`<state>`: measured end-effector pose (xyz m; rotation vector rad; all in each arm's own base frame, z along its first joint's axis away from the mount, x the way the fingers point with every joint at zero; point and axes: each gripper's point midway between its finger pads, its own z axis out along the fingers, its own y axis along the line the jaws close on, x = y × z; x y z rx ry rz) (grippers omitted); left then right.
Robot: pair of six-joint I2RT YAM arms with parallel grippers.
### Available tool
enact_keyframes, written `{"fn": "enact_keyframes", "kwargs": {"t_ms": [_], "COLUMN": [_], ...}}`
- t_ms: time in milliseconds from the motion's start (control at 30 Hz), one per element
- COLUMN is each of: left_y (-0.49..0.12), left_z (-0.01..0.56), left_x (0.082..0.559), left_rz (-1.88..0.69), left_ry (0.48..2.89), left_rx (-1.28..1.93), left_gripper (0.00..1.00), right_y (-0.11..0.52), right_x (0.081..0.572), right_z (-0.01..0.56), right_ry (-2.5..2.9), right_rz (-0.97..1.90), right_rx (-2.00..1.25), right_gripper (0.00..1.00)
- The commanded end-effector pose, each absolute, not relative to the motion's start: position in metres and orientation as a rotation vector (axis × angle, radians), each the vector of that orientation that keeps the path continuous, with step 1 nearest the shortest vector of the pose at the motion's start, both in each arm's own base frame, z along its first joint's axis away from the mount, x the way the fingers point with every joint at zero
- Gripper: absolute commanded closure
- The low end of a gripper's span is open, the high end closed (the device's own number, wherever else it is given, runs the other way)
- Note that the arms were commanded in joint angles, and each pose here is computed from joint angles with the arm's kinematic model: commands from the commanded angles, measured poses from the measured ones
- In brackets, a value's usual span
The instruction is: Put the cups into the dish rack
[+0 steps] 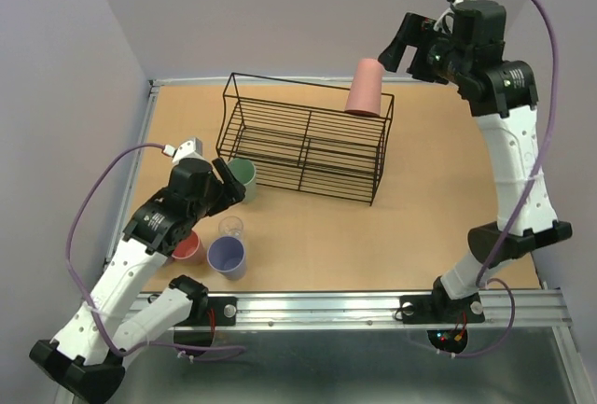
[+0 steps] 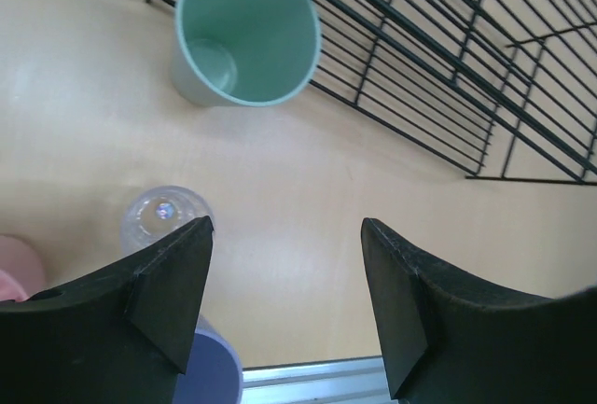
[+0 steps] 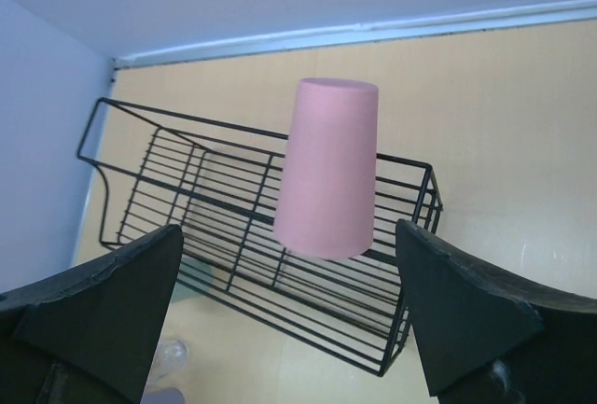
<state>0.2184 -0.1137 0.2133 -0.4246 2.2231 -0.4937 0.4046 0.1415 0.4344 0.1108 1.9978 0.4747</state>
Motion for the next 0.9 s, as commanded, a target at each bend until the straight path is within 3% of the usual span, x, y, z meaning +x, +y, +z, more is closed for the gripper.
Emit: {"fn": "enact_keyframes", "kwargs": {"t_ms": [0,400,733,867], "left_y": [-0.094,-0.074,-0.072,-0.076], "left_z": [0.201,0.171,0.151,0.138], "left_x": [0.228,0.281,0.311,0.315], "left_rz": [-0.284,-0.172,-0.152,-0.160], "left_ry": [2.274,2.293,2.321,2.340], "left_rx": [-0.468,-0.504,-0.489,-0.491], "left_gripper": [0.24,0.26,0.30,0.40], "right_y": [0.147,0.141,0.139,0.139], "right_x": [0.379,0.307,0.288,0.288], "right_z": [0.477,0.488,0.480,0.477], "right_ry": [1.861,1.821,1.846,1.857], "right_rz": [0.567,0.682,0.702,0.692], "right_rx": [0.087,0.067,0.053,0.041], "right_gripper": [0.00,0.00,0.00,0.00]}}
